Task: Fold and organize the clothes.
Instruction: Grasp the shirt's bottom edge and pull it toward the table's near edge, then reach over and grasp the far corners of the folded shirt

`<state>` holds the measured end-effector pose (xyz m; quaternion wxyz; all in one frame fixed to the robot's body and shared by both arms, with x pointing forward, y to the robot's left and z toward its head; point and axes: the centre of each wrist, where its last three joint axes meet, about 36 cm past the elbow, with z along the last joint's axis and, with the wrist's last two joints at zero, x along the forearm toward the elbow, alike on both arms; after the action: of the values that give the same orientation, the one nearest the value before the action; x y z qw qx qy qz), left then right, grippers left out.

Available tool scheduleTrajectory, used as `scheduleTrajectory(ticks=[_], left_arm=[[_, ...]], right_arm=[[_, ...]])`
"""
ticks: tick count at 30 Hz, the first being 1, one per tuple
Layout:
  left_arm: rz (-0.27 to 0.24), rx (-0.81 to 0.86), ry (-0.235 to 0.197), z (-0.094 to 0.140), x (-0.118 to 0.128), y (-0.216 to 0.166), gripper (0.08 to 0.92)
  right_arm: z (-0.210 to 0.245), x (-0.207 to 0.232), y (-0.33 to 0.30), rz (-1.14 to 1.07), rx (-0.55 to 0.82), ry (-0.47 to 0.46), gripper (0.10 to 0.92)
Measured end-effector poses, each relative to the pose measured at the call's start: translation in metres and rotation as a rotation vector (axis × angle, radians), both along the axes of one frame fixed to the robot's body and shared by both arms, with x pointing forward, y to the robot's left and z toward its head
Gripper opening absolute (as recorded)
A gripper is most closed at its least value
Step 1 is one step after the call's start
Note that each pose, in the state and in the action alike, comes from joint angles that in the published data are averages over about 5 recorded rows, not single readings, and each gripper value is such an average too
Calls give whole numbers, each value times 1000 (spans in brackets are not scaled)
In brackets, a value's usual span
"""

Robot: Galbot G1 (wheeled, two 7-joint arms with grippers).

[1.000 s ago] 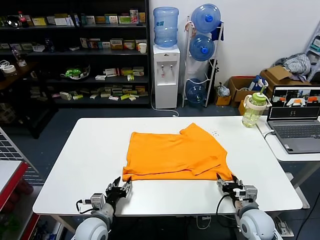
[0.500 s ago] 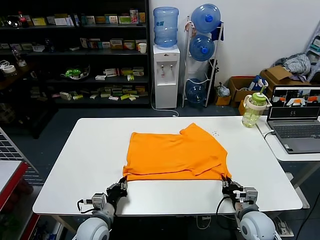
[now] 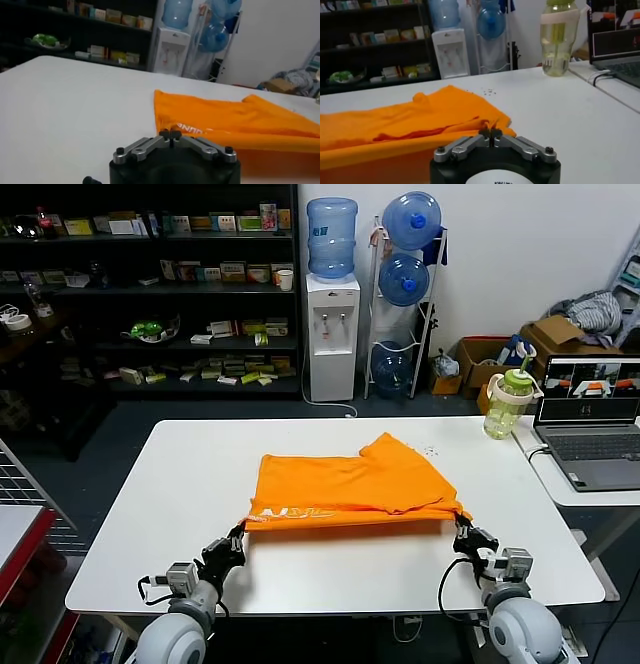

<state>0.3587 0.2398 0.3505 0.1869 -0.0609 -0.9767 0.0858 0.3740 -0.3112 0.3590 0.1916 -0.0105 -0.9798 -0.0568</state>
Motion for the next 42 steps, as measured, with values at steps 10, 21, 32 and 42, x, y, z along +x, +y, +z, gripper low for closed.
scheduleTrajectory(ticks=[10,21,32,42], left_arm=[[-11,-11,10,27,-34,9,94],[-56,10,103,25,-96,12,124],[-62,30,171,26,-125,16,423],[-35,18,122,41,-109,22,709]], right_arm=[[8,-47,10,29,-35,59,126],[14,-115,17,39,-83,204,147],[22,-138,16,21,-123,266,443],[48,-97,12,32,-109,153,736]])
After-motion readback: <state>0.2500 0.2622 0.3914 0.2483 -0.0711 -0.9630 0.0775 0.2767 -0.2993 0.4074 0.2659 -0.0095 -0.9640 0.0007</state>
